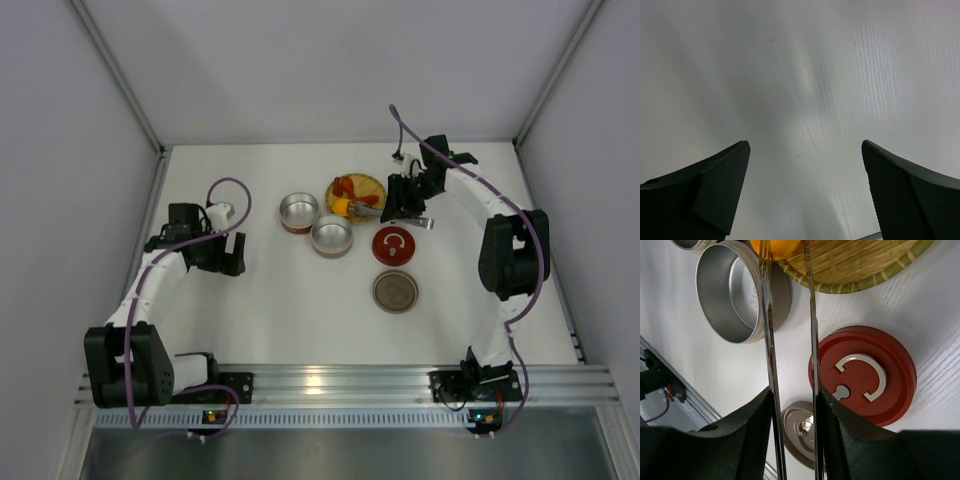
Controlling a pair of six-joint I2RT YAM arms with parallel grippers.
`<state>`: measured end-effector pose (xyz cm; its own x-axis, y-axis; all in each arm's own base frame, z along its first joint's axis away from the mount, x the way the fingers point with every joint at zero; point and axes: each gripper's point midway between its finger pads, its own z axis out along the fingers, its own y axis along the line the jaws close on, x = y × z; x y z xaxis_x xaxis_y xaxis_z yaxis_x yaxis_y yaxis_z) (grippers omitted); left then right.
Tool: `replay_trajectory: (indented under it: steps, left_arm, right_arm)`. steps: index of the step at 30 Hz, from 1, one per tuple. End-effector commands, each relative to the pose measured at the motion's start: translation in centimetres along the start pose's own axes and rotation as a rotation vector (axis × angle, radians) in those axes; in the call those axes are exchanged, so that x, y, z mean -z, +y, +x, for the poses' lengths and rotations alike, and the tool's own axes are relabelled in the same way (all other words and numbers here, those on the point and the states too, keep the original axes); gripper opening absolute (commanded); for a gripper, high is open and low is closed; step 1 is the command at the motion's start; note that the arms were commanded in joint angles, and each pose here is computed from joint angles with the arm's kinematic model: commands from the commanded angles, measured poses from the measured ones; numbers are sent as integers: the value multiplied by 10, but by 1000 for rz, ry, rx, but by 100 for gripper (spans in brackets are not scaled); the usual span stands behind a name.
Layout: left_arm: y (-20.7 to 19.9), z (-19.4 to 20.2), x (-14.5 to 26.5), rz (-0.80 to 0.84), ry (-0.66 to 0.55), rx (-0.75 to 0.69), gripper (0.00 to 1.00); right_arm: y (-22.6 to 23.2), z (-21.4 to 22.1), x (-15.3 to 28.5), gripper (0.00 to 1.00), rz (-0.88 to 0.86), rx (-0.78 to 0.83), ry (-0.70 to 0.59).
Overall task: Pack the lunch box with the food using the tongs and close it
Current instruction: Pick up the fake food from the plate.
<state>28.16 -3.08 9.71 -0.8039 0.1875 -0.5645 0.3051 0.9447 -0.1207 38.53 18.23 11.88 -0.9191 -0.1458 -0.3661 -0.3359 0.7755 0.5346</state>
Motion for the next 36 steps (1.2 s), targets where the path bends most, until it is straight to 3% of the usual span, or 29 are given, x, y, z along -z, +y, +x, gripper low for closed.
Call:
replay_trajectory:
  steps: [1, 16, 28, 36]
  left_arm:
    - [4, -15, 0, -18, -48, -3, 98]
    - [4, -15, -3, -12, -39, 9, 98]
    - [5, -15, -5, -14, -32, 14, 98]
    - [6, -16, -2, -26, -36, 16, 98]
  right_arm:
    - [5, -27, 5, 39, -31, 18, -74]
    - [0, -37, -3, 36, -48, -27, -66]
    - [6, -43, 32, 0, -121, -60, -135]
    - [12, -57, 63, 0, -163, -51, -224]
